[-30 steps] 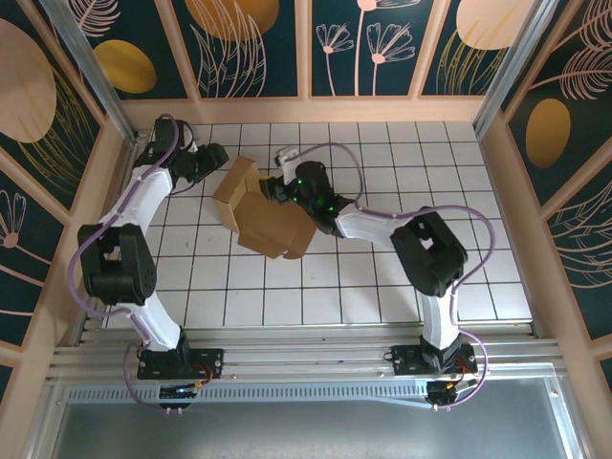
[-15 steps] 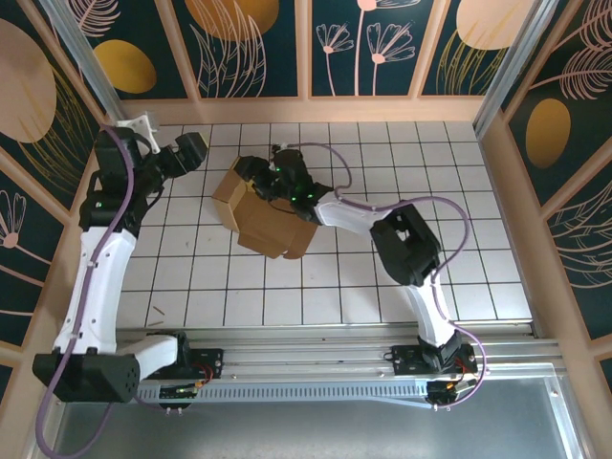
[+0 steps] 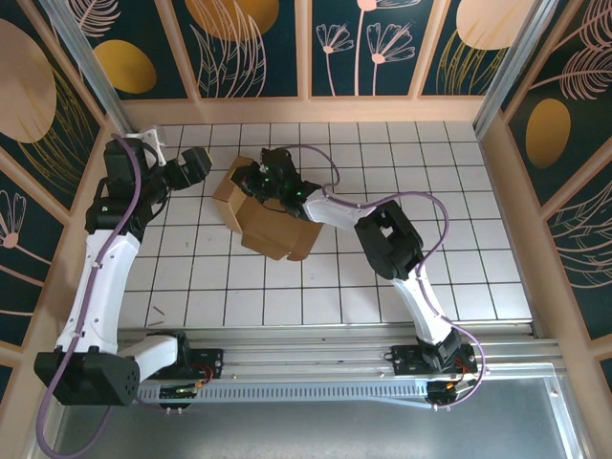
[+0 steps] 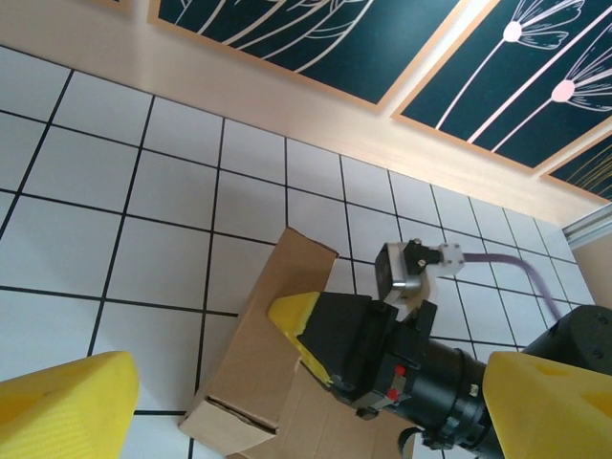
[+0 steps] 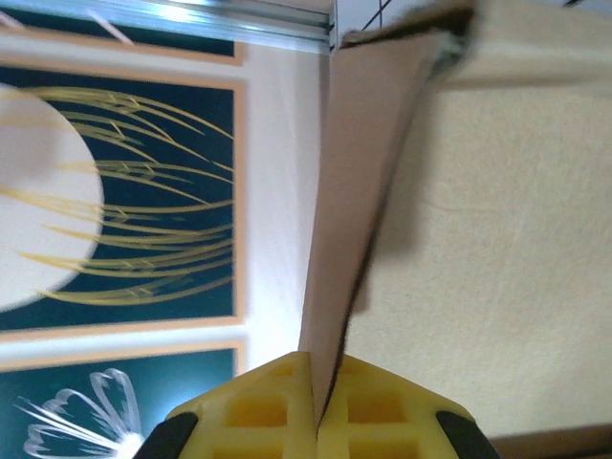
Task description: Fold the paper box
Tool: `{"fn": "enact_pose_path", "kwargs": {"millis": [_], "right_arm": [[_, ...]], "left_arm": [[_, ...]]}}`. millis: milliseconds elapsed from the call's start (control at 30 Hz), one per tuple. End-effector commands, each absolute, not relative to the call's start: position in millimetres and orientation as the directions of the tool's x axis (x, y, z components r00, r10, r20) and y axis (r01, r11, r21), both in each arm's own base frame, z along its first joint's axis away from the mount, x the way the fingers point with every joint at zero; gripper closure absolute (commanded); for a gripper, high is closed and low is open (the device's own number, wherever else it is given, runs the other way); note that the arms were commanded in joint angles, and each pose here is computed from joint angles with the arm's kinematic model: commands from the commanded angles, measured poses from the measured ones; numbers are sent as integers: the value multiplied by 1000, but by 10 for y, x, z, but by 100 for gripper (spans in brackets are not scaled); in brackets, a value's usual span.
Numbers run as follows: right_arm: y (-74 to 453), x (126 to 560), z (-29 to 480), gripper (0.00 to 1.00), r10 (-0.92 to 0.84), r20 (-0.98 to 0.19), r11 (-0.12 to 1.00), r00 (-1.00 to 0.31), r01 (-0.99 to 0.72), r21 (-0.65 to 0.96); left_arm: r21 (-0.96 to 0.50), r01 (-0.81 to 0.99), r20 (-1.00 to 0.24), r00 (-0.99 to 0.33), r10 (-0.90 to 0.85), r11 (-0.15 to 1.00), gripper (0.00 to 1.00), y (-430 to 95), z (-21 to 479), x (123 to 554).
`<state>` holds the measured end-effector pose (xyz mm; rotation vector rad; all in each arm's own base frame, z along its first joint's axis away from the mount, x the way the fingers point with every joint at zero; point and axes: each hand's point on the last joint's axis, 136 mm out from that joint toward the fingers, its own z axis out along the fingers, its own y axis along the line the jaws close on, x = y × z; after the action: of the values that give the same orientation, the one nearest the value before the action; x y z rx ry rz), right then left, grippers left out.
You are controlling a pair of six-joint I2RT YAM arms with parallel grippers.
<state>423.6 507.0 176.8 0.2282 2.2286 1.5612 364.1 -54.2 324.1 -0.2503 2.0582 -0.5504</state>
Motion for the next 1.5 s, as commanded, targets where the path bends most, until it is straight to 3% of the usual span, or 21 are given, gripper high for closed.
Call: {"fn": "enact_pose_path", "kwargs": {"millis": [0, 100, 167, 267, 400, 500, 767, 867, 933, 1067, 1167, 1200, 1267, 1333, 1400, 1467], "right_arm": [[4664, 4163, 2143, 100, 139, -507, 536, -850, -366, 761], [4234, 3866, 2283, 100, -170, -643, 571, -747, -606, 554], [3947, 3622, 2309, 100, -400, -683, 566, -612, -751, 341], [3511, 3357, 2062, 100, -694, -534, 569, -483, -822, 5], [3239, 2935, 1521, 100, -913, -255, 368, -319, -914, -173], [3236, 2680, 1157, 100, -974, -136, 209, -183, -955, -213], [3295, 2323, 514, 100, -996, -3, -87, 91, -966, -245], [3203, 2207, 417, 95, -989, 11, -144, 146, -955, -259], [3168, 2127, 414, 78, -987, -22, -149, 161, -952, -268], [3255, 2096, 631, 52, -978, -170, -67, 123, -951, -302], [3448, 2141, 1112, 44, -904, -424, 74, 59, -954, -292], [3506, 2246, 1382, 43, -837, -547, 172, 6, -946, -274], [3469, 2562, 1929, 38, -628, -765, 394, -146, -907, -150], [3164, 2968, 2390, 36, -335, -887, 580, -318, -811, 72], [2686, 3335, 2635, 35, -30, -891, 663, -453, -676, 321], [2243, 3589, 2680, 25, 176, -847, 682, -502, -558, 473]], "left_arm": [[-481, 68, -758, -532, -376, 874, 7, -585, 3279, 3621], [-480, 77, -763, -529, -372, 874, 6, -592, 3337, 3576], [-486, 81, -766, -519, -379, 870, 6, -594, 3378, 3559], [-515, 102, -764, -504, -402, 851, 5, -635, 3443, 3566], [-582, 154, -742, -503, -443, 799, 5, -755, 3493, 3611], [-604, 158, -725, -517, -456, 781, 5, -790, 3437, 3638], [-584, 88, -703, -552, -448, 807, 3, -718, 3088, 3645], [-578, 79, -700, -560, -444, 812, 3, -709, 3013, 3659], [-583, 80, -694, -566, -445, 809, 2, -721, 2968, 3680], [-580, 82, -678, -600, -425, 810, 2, -759, 2805, 3721], [-559, 92, -670, -635, -383, 824, 5, -841, 2678, 3745], [-559, 105, -669, -642, -373, 822, 6, -895, 2665, 3748], [-566, 122, -660, -660, -359, 816, 8, -1010, 2619, 3764], [-569, 128, -645, -682, -344, 812, 11, -1143, 2537, 3762], [-573, 123, -625, -705, -335, 811, 12, -1279, 2407, 3725], [-582, 121, -601, -730, -325, 804, 12, -1406, 2254, 3657]]}}
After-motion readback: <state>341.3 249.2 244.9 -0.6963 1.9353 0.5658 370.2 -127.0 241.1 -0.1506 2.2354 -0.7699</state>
